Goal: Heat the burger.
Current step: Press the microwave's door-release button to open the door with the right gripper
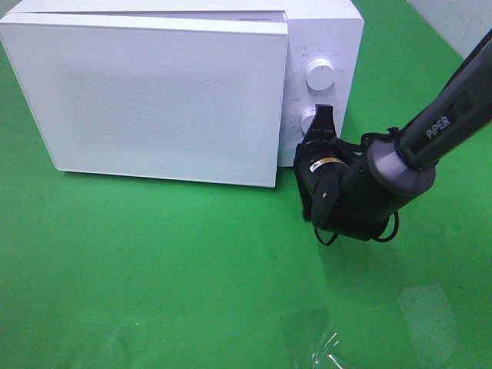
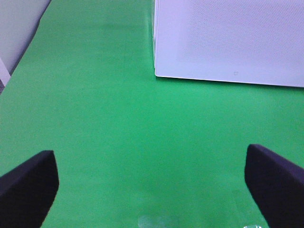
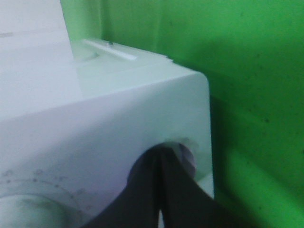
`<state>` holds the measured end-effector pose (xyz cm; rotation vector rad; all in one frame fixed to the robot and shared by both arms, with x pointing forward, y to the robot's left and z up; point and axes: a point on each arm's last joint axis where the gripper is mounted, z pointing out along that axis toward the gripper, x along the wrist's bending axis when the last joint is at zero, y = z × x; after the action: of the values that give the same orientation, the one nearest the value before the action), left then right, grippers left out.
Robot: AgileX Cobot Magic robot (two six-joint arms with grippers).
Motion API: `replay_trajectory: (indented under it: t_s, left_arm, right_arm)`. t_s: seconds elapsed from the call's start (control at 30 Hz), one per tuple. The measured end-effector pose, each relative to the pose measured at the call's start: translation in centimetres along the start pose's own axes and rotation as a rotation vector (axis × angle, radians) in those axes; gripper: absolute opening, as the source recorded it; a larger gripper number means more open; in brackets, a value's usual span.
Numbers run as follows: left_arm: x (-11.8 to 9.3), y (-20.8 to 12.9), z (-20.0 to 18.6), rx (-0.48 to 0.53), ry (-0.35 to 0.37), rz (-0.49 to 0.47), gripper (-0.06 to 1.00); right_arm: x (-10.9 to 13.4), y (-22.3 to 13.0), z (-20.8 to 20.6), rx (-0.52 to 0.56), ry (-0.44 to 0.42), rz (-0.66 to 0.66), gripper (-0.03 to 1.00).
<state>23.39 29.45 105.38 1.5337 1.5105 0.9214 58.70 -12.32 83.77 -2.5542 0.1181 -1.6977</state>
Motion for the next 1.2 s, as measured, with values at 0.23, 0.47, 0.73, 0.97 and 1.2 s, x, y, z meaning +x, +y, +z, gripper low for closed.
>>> replay_trajectory:
  t_s: [0.23, 0.47, 0.73, 0.97, 1.2]
  left_arm:
    - [0.0, 0.0, 0.0, 0.0, 0.0, 0.0, 0.99]
    - [0.0, 0.0, 0.0, 0.0, 0.0, 0.0, 0.99]
    - [0.0, 0.0, 0.0, 0.0, 0.0, 0.0, 0.99]
    - [0.0, 0.0, 0.0, 0.0, 0.0, 0.0, 0.99]
    - [0.0, 0.0, 0.0, 0.0, 0.0, 0.0, 0.99]
  right_arm:
    - [0.0, -0.1, 0.0, 0.0, 0.001, 0.001, 0.0]
    - [0.0, 0.0, 0.0, -0.002, 0.001, 0.001, 0.0]
    - [0.0, 0.0, 0.0, -0.003, -0.001, -0.004, 0.0]
    - [0.2, 0.1, -0.6, 0.016, -0.02, -0.019, 0.0]
    - [0.5, 0.3, -2.3, 0.039, -0.035, -0.029, 0.0]
